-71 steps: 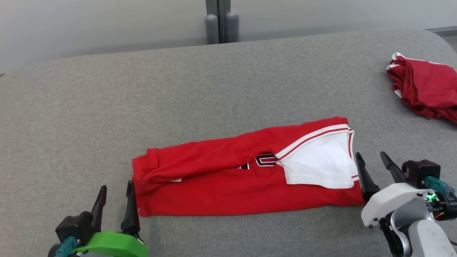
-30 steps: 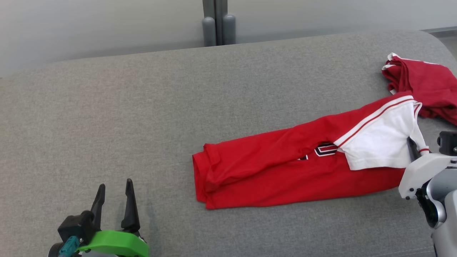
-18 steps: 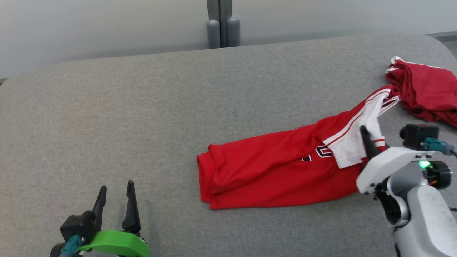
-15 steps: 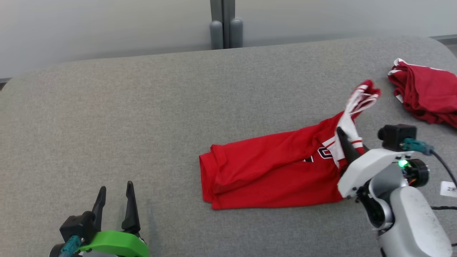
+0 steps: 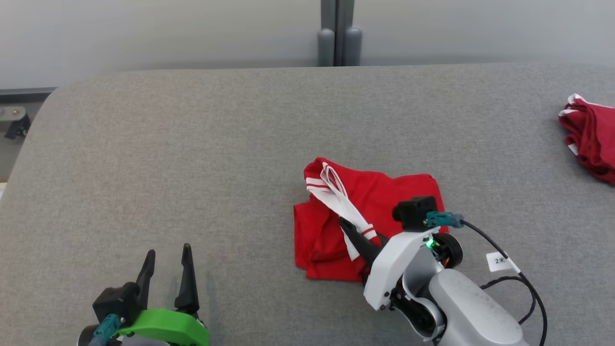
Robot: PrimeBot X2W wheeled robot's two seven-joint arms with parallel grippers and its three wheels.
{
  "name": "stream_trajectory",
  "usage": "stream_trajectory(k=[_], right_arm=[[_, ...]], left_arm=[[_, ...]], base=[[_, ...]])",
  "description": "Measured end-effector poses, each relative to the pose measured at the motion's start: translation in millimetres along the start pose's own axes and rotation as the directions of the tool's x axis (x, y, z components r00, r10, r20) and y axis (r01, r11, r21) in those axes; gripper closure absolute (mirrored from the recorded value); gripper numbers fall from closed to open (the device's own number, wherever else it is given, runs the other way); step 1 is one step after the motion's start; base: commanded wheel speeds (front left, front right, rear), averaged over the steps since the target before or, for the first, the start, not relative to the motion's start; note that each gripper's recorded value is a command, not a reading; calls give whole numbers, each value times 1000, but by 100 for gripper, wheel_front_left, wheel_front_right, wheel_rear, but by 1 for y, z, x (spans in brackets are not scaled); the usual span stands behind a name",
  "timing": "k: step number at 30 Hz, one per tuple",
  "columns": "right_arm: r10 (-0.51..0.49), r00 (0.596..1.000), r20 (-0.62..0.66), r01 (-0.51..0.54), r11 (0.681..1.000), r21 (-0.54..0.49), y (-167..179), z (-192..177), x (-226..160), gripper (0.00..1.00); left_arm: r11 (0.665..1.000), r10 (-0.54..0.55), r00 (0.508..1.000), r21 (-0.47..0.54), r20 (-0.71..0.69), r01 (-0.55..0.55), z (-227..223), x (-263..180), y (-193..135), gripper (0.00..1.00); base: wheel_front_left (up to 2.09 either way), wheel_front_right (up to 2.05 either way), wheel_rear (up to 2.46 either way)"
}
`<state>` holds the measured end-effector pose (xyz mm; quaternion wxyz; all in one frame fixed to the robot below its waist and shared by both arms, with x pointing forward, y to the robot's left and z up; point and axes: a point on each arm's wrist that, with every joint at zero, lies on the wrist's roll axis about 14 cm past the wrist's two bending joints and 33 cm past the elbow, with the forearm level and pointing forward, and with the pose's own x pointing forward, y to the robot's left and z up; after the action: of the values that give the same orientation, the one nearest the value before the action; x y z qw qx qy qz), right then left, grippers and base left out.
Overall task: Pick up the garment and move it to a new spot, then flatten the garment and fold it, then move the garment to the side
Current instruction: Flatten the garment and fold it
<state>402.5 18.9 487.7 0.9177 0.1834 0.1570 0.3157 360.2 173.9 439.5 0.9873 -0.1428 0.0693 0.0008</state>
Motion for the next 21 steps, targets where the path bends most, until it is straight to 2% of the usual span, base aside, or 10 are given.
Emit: stream_trajectory(k=[5,6,8,15,21], right_arm=[[33,998,-61,-33,999,-11,8,-22,13,100],[38,997,-70,-38,999,-7,10,-25,15,92],[57,995,-76,-57,998,-2,15,-29,19,0],[106,994,-2,-106,994,10,31,-12,24,0],[48,987,154,-37,996,-78,9,30,21,0]], left_arm=[[1000,29,1000,-4,6,-29,1,-7,9,0],[999,33,999,-5,7,-33,2,-8,11,0],[999,45,999,-5,8,-45,2,-10,14,0],[999,44,999,-5,2,-44,-1,-13,13,0],[1000,-24,1000,-4,9,24,0,-7,-10,0]], base=[[0,0,0],[0,0,0],[0,0,0],[0,0,0],[0,0,0]])
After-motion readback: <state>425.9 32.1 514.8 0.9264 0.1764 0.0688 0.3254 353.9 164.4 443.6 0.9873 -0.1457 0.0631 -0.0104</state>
